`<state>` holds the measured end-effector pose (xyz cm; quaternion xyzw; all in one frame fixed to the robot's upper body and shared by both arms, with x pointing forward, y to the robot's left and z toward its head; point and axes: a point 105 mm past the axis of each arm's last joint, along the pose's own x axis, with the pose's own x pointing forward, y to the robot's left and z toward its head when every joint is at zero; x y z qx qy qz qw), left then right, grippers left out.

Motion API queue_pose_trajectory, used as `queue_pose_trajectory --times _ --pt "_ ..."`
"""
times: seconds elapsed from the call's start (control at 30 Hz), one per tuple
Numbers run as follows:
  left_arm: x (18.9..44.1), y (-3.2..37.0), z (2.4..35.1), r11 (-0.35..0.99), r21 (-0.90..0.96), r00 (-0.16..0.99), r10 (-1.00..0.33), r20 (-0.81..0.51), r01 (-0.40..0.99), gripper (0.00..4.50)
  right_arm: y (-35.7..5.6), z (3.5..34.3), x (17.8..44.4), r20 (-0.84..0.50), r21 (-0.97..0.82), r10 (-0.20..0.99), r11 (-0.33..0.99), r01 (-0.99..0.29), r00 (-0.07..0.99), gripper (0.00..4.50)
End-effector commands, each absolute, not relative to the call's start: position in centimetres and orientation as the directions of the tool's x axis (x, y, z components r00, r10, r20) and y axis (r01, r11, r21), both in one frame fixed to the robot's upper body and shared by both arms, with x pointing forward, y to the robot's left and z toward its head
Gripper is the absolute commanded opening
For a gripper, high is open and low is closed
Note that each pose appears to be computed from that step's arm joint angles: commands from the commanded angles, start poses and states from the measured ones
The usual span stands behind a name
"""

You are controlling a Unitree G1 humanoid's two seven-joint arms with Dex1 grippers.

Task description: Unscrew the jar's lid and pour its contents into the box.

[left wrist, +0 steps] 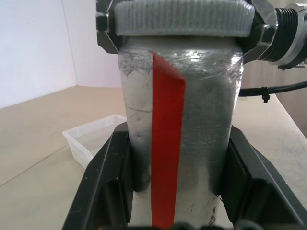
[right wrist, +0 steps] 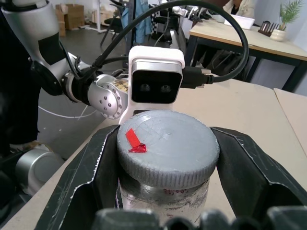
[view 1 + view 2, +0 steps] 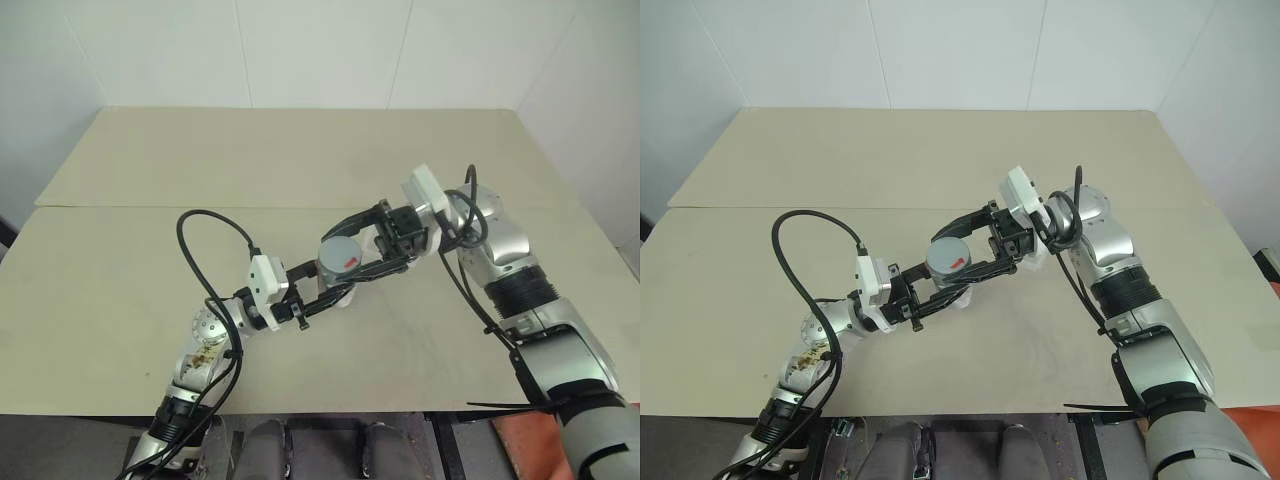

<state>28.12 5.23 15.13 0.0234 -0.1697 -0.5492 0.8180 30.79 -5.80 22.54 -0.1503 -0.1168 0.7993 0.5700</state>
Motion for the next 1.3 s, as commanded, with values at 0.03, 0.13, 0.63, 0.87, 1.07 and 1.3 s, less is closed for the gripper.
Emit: queue_pose_trajectory --times 0.03,0.13,0.63,0.87,1.07,1.3 --pt "27.1 4.5 16.3 0.365 0.263 0.287 -0.912 0.292 0.893 1.97 -6.6 24.4 30.6 -0.091 -0.423 0.941 -0.333 -0.843 -0.326 3.77" --pt "27.3 4.7 16.1 0.384 0.248 0.306 -0.903 0.300 0.889 1.97 -7.1 24.3 30.4 -0.096 -0.429 0.946 -0.321 -0.844 -0.311 4.48" --pt "30.2 5.2 17.1 0.640 0.256 0.525 -0.753 0.396 0.725 1.97 -7.8 24.1 29.3 0.113 -0.612 0.983 0.186 -0.769 0.147 4.48" --pt "31.2 5.1 17.4 0.710 0.270 0.580 -0.694 0.427 0.650 1.97 -5.6 24.3 29.2 0.260 -0.544 0.889 0.458 -0.703 0.378 4.48" --pt "31.6 5.0 17.4 0.732 0.270 0.600 -0.673 0.434 0.626 1.97 -4.5 24.6 29.7 0.313 -0.476 0.816 0.577 -0.664 0.485 4.48" --pt "31.7 4.9 17.5 0.751 0.260 0.612 -0.651 0.449 0.608 1.97 -4.5 24.4 30.1 0.294 -0.447 0.791 0.610 -0.654 0.537 4.48"
